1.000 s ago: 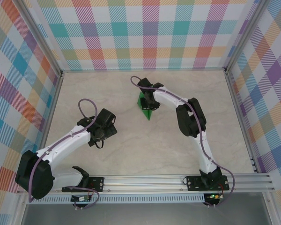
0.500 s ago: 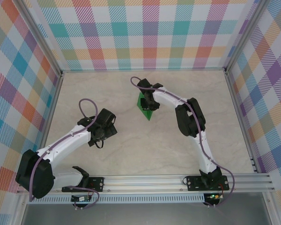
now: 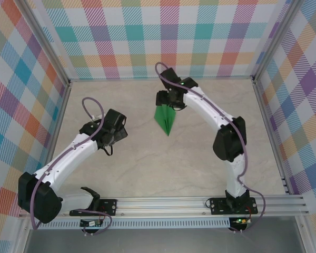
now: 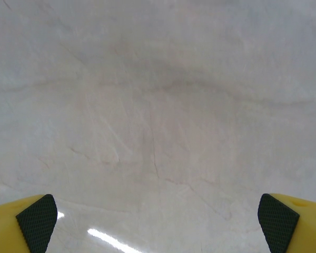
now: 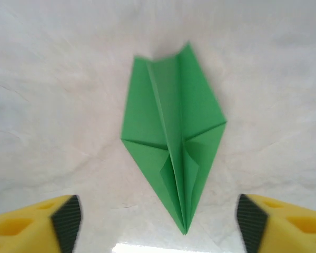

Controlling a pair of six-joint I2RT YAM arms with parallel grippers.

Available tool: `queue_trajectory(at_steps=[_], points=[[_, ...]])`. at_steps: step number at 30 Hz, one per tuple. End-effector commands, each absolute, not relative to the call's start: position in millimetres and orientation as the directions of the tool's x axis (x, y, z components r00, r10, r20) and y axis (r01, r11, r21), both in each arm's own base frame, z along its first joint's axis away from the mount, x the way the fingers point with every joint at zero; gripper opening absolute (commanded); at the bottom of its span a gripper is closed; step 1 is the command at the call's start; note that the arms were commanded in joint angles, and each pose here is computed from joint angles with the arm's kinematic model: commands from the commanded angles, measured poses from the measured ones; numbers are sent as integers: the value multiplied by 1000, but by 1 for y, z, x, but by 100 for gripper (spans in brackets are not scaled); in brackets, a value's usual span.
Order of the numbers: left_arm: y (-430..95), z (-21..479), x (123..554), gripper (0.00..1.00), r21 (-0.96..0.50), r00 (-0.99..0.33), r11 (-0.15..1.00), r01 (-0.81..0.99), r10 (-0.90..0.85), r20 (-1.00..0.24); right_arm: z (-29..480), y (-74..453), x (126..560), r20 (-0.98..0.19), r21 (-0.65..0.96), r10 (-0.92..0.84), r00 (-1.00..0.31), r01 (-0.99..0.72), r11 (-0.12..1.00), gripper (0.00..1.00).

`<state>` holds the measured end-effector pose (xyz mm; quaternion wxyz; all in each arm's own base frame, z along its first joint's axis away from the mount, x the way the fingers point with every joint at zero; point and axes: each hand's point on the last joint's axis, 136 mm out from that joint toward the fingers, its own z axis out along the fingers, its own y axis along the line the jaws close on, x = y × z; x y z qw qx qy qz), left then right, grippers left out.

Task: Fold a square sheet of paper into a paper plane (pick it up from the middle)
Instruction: Move the paper plane to the center of the table, then reset both arms

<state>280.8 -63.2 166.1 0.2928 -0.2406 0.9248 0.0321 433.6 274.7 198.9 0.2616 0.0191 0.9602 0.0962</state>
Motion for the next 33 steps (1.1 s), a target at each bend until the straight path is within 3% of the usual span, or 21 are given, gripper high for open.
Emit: queue_trajectory(at_steps=[1, 2, 9, 19, 27, 33], points=[[-30, 197, 290, 100, 28, -675, 884, -467, -336, -657, 242, 230, 424, -610, 103, 92, -787, 36, 994, 93], [-24, 205, 295, 100, 37, -657, 882, -470, -321, -682, 250, 218, 421, -643, 76, 82, -761, 43, 996, 100], [22, 225, 311, 100, 79, -530, 842, -534, -261, -807, 269, 114, 398, -817, -18, 101, -568, 200, 980, 100], [46, 174, 334, 100, 35, -427, 849, -527, -229, -875, 187, -4, 359, -884, -87, 109, -455, 389, 917, 100], [43, 129, 344, 100, 36, -387, 899, -438, -152, -910, 120, -3, 365, -874, -136, 32, -485, 307, 942, 100], [22, 122, 360, 100, -10, -329, 955, -296, -112, -938, 108, 23, 383, -895, -103, -31, -444, 140, 985, 100]])
